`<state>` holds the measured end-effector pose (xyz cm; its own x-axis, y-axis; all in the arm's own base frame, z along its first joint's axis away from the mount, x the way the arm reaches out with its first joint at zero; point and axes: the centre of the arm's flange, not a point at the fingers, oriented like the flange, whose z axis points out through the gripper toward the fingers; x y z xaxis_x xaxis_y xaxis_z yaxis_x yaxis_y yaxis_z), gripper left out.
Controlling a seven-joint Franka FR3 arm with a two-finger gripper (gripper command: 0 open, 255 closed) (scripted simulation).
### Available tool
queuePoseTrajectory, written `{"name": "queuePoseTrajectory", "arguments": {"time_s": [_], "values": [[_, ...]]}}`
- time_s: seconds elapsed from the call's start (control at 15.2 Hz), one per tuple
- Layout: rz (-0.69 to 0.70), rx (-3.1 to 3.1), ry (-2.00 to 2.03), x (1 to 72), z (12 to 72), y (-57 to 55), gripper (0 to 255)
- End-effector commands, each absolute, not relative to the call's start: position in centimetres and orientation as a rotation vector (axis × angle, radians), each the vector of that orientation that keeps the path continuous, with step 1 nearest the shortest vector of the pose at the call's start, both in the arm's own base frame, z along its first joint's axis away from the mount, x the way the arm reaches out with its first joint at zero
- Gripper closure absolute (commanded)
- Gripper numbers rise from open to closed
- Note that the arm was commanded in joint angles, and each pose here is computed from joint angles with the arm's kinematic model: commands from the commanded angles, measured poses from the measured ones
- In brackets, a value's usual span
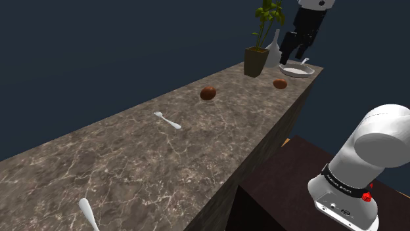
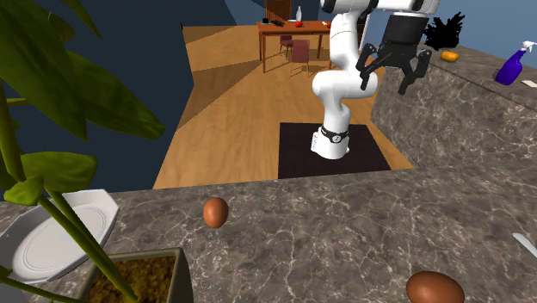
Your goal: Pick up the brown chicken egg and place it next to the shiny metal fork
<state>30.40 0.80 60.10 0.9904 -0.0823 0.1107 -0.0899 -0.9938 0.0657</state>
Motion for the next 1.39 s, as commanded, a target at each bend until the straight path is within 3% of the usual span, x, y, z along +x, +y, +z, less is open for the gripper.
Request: {"name": "queuePoseTrajectory", "arguments": {"time_s": [0.0,1.32], "values": [[0.166,3.064,-0.133,30.4,60.1,0.8,0],[-0.096,3.128,0.015,43.2,49.9,-22.2,0]]}}
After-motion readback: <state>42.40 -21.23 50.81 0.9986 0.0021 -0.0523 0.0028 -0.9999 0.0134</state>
